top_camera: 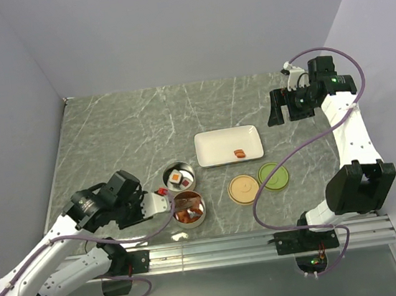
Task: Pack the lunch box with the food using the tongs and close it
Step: Place the food into the lunch box
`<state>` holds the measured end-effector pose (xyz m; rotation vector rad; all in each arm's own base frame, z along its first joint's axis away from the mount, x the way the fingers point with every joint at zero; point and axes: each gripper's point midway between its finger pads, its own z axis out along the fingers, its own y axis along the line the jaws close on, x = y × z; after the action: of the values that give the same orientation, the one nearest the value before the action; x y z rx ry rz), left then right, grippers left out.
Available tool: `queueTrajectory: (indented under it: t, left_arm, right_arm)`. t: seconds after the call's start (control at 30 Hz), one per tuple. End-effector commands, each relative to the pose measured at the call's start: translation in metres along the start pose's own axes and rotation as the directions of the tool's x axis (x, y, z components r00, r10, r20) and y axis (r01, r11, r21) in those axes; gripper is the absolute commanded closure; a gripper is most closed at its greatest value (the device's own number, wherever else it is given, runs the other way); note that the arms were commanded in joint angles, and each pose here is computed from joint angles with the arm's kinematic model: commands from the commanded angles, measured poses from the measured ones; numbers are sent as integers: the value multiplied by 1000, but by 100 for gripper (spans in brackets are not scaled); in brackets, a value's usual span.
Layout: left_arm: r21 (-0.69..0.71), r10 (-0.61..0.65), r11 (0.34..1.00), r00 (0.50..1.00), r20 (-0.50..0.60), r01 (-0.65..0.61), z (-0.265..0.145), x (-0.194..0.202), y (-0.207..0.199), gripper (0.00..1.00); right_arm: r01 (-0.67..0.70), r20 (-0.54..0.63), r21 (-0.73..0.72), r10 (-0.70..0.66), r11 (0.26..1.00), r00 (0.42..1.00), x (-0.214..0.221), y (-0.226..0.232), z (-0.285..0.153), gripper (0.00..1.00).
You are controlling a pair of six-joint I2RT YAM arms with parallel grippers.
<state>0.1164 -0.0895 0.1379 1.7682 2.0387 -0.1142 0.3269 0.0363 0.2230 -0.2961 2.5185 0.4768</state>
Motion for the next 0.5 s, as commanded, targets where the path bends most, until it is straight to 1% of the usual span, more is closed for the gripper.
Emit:
queueTrajectory:
  t: [0.0,0.03,0.07,0.13,0.17,0.27,0.33,0.43,0.47]
  left_arm:
    - [26,17,1000,1000,11,-17,2,-4,-2,61]
    - [27,20,999,1000,7,-20,2,-4,-1,60]
    - [32,21,999,1000,-2,-21,3,-3,-2,57]
    - [37,22,999,1000,-8,-22,3,-2,-2,54]
    - [41,20,999,1000,-5,-20,2,-4,-2,51]
    - [39,17,999,1000,17,-17,-4,-12,1,48]
    - [28,12,1000,999,30,-13,-7,-17,5,48]
    - [-9,6,1000,996,94,-5,-22,-40,19,48]
    - [-5,-2,1000,995,96,2,-23,-46,22,48]
  right_arm:
    - [-2,10,14,2,1000,1000,0,-2,-2,0]
    - [-2,13,15,2,1000,1000,0,-3,-3,0]
    - [1,12,14,-1,1000,1000,-1,-2,-3,0]
    - [-1,14,14,1,1000,1000,-1,-2,-4,0]
    - [-2,13,13,2,1000,1000,-1,-2,-3,0]
    - [-3,15,10,3,1000,1000,-1,-1,-3,0]
    - [-2,14,8,2,1000,1000,-1,-1,-3,0]
    - [-3,16,6,3,1000,1000,-2,0,-4,0]
    - [-1,19,5,1,1000,1000,-3,0,-4,0]
